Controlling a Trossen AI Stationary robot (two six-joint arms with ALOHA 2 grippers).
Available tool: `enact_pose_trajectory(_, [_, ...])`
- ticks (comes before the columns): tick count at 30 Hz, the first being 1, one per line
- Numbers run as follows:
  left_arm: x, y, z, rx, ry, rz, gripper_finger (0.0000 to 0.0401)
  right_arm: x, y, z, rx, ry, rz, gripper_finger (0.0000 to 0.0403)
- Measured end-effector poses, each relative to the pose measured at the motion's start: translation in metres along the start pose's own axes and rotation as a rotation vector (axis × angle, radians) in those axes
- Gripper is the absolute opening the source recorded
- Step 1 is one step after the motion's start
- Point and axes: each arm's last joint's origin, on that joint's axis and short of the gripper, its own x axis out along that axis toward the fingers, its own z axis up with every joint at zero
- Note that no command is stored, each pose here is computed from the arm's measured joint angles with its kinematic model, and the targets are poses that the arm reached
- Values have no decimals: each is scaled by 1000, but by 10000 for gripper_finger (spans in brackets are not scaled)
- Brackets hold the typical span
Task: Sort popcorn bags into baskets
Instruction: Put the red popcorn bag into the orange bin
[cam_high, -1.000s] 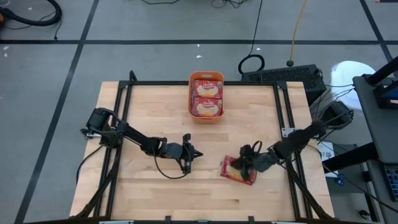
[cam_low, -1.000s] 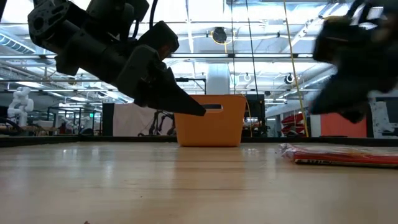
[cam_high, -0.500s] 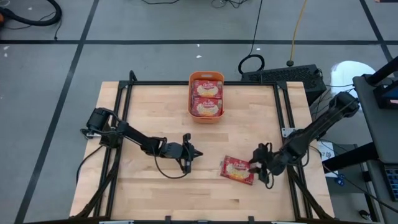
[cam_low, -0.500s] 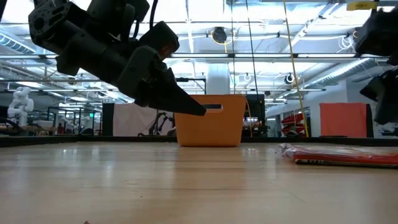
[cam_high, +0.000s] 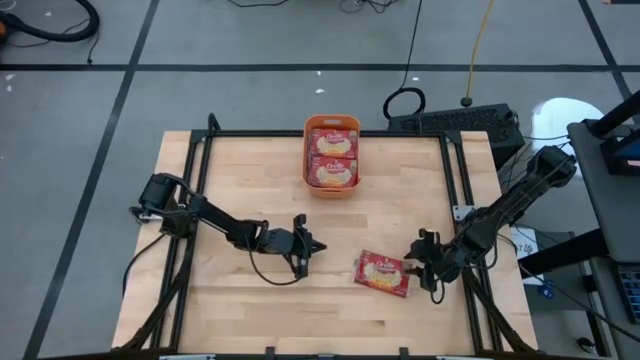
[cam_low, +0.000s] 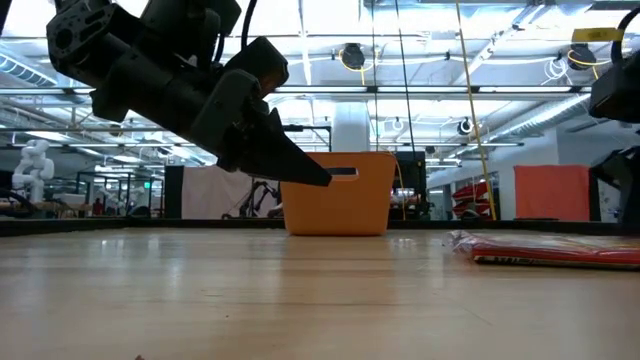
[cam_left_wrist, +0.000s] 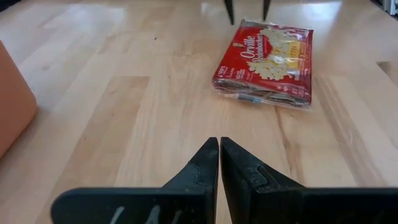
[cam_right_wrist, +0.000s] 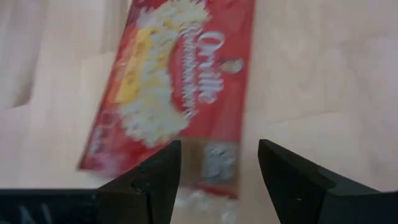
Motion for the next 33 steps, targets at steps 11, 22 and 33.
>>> enact_pose_trajectory(11, [-1, -5, -1, 4, 1, -13, 24, 11, -17, -19, 85, -16, 34, 200])
enact_pose_trajectory(22, [4, 19, 2, 28, -4, 84, 24, 15, -26, -25, 61, -160, 66, 24])
enact_pose_trajectory(33, [8, 54, 9, -26, -55, 151, 24, 7, -14, -4, 65, -477, 74, 1])
